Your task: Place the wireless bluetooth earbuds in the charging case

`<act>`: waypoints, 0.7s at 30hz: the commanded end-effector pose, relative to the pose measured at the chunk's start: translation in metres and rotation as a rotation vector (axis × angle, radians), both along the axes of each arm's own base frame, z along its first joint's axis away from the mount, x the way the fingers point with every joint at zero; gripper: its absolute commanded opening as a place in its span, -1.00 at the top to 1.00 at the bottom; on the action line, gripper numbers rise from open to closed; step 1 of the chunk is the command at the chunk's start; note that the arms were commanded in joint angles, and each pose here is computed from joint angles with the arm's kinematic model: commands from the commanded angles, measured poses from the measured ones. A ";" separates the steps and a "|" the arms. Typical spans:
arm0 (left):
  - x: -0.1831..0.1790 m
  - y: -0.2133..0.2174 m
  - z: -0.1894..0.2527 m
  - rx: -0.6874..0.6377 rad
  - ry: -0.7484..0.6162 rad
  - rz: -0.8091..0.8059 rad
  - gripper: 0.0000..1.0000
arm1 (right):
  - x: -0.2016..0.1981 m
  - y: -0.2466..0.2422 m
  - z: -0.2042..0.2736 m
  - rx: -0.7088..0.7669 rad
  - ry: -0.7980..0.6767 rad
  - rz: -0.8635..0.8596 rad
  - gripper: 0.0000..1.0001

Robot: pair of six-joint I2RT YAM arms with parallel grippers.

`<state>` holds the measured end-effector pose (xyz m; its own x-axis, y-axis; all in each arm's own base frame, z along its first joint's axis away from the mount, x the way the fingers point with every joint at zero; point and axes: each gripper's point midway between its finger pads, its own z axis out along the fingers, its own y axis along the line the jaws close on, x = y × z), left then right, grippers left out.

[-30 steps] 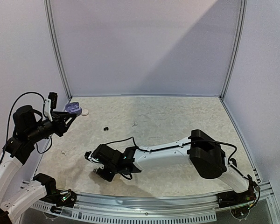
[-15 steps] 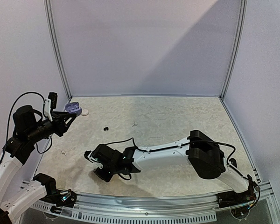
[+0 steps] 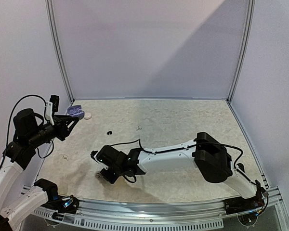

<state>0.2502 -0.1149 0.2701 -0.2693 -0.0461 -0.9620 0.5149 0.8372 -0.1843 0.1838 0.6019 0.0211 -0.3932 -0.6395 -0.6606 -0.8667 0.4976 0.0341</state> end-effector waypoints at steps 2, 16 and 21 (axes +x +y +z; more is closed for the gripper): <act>0.002 0.003 -0.005 0.008 0.001 0.010 1.00 | -0.005 -0.002 -0.015 -0.042 0.030 0.069 0.18; 0.001 0.003 -0.006 0.009 0.003 0.013 1.00 | -0.013 0.011 -0.026 -0.041 0.065 0.136 0.26; 0.001 0.003 -0.006 0.008 0.003 0.012 1.00 | -0.010 0.008 -0.030 -0.061 0.053 0.123 0.32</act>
